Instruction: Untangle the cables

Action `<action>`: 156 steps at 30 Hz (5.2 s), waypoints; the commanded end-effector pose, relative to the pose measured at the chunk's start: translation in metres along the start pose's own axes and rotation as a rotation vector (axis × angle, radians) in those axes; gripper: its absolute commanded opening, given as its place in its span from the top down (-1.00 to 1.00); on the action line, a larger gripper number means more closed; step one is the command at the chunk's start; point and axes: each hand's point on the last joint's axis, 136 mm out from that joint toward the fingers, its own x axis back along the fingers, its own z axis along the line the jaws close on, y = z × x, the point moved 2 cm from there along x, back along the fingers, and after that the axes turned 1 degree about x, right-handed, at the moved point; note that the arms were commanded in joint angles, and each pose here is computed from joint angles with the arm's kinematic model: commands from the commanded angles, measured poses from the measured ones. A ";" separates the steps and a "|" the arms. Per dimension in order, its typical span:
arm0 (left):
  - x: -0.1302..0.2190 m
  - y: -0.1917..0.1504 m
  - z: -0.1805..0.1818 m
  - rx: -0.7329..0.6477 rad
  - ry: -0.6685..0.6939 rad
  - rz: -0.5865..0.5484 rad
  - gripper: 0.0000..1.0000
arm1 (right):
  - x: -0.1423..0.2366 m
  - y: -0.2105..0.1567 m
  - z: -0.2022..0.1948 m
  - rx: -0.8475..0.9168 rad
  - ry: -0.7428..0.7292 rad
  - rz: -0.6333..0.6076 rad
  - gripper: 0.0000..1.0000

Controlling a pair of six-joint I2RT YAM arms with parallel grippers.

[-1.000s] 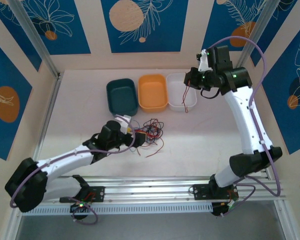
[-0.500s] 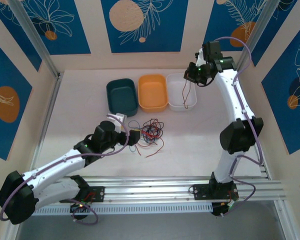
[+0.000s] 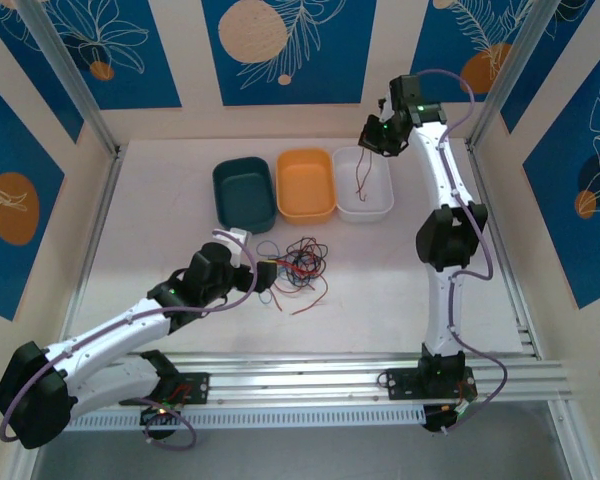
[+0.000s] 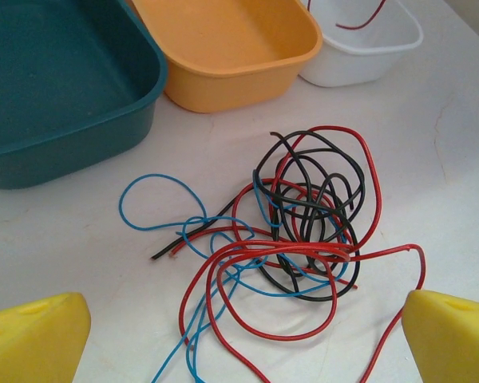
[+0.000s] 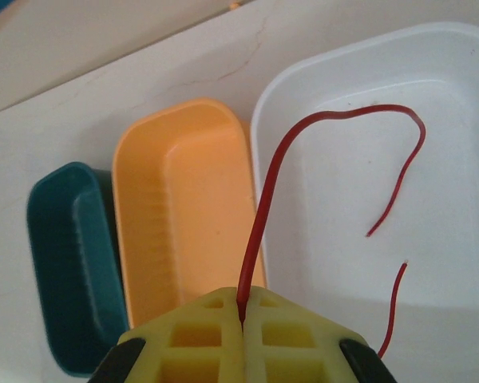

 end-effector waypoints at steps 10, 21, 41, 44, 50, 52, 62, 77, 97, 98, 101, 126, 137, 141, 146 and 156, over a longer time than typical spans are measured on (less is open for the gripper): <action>0.004 0.010 0.004 -0.008 0.023 -0.037 -1.00 | -0.058 -0.035 -0.033 0.145 -0.240 0.110 1.00; 0.007 0.012 0.004 -0.018 0.026 -0.042 -1.00 | -0.109 -0.048 -0.032 0.261 -0.306 0.132 1.00; 0.013 0.015 0.004 -0.012 0.026 -0.056 -1.00 | -0.058 -0.033 0.007 0.191 -0.146 0.080 0.19; 0.013 0.016 0.004 -0.005 0.027 -0.055 -1.00 | -0.038 -0.034 0.016 0.181 -0.124 0.071 0.19; 0.009 0.016 0.010 0.032 0.077 -0.025 -1.00 | 0.008 -0.062 0.035 0.173 -0.118 0.057 0.19; 0.005 0.015 0.009 0.044 0.083 -0.011 -1.00 | 0.023 -0.080 0.041 0.170 -0.108 0.052 0.17; -0.024 0.007 0.006 0.085 0.078 0.052 -1.00 | 0.038 -0.217 0.049 0.074 -0.106 0.158 0.16; -0.042 -0.004 0.008 0.148 0.088 0.068 -1.00 | -0.013 -0.303 0.050 0.054 -0.161 0.200 0.18; -0.042 -0.005 0.008 0.148 0.079 0.062 -1.00 | -0.027 -0.286 0.068 0.103 -0.150 0.149 1.00; -0.042 -0.005 0.008 0.148 0.080 0.063 -1.00 | -0.022 -0.285 0.070 0.112 -0.140 0.142 1.00; -0.042 -0.002 0.007 0.155 0.076 0.051 -1.00 | -0.002 -0.280 0.081 0.147 -0.099 0.110 1.00; -0.040 0.025 -0.008 0.227 -0.008 -0.044 -1.00 | 0.131 -0.251 0.151 0.358 0.213 -0.079 1.00; -0.055 0.012 -0.011 0.224 -0.029 0.016 -1.00 | 0.181 -0.231 0.171 0.432 0.290 -0.177 1.00; -0.062 0.006 -0.014 0.222 -0.045 0.046 -1.00 | 0.200 -0.218 0.179 0.463 0.302 -0.231 1.00; -0.065 -0.001 -0.014 0.224 -0.049 0.067 -1.00 | 0.221 -0.205 0.188 0.492 0.320 -0.289 1.00; -0.072 -0.016 -0.010 0.227 -0.038 0.111 -1.00 | 0.259 -0.185 0.206 0.546 0.367 -0.384 1.00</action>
